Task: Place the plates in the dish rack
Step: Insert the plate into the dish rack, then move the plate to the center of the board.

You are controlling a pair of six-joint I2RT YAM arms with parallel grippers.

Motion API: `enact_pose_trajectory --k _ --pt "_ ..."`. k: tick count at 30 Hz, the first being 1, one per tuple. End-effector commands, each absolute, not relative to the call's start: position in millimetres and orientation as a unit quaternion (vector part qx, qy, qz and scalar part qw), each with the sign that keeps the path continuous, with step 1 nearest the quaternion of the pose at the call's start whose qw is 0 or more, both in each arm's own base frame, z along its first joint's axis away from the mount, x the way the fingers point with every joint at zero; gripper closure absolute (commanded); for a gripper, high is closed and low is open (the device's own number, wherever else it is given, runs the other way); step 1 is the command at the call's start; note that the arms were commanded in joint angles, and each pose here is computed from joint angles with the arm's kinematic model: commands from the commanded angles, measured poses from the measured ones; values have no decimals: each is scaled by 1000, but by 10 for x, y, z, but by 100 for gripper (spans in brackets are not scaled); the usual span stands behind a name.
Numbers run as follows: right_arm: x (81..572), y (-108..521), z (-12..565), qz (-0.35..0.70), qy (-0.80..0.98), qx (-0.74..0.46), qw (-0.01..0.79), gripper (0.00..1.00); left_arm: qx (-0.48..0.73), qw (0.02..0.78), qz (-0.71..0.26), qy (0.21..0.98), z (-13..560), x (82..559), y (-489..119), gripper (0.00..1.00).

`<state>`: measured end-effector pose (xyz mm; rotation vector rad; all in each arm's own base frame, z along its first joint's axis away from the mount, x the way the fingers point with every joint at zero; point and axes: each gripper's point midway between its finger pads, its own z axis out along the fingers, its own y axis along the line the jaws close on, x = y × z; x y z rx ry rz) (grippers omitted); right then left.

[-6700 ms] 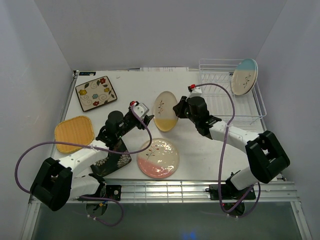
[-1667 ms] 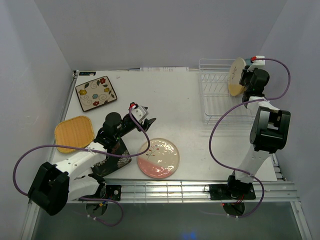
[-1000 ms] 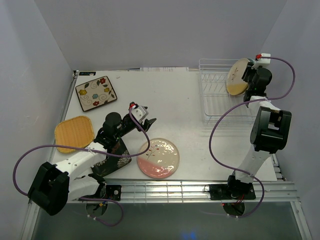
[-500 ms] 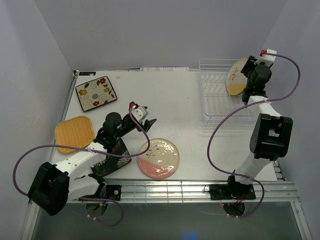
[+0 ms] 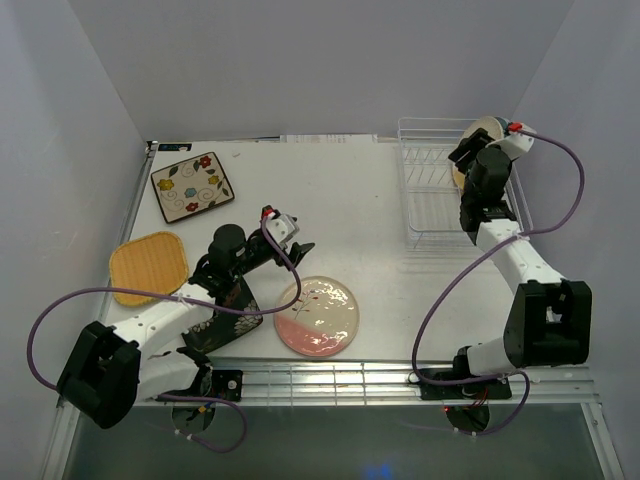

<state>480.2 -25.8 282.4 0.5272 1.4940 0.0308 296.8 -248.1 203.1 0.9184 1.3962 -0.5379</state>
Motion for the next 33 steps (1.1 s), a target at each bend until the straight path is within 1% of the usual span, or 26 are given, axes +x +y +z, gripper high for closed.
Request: enact_pose_trajectory --k 1,3,4,6,9,12,13,15,16,19,22,30,33 --pt "4561 136 3119 79 646 274 708 35 408 641 -244 603 2126 2975 -2530 19" --pt "4475 278 3219 93 647 271 706 33 414 637 -249 601 2104 2949 -2545 18" --pt "4433 415 3134 100 669 265 687 32 417 635 -250 600 2091 2941 -2552 18" --pt "4391 518 3203 110 679 262 677 31 420 632 -251 601 2062 2938 -2567 18" --pt "4288 739 3107 133 707 250 648 31 427 624 -261 600 2027 2919 -2610 18" --pt "4171 980 2970 161 723 225 633 30 440 607 -279 600 1934 2870 -2697 17" --pt "4113 1064 2806 164 735 218 621 30 446 600 -281 601 1876 2858 -2722 17" --pt "4049 1161 2757 178 734 210 620 30 460 593 -287 595 1828 2793 -2789 16" --pt "3992 1231 2599 181 744 201 611 30 467 588 -288 594 1786 2773 -2818 16" --pt "3923 1349 2461 196 750 191 602 30 488 579 -287 587 1695 2681 -2901 16" --pt "3869 1443 2232 199 770 188 577 30 509 570 -287 578 1638 2584 -2981 15" --pt "3714 1632 1891 214 789 157 554 30 589 538 -308 519 1544 2106 -3146 15" --pt "3699 1631 1827 211 793 156 550 30 626 506 -319 500 1411 1853 -3206 14"
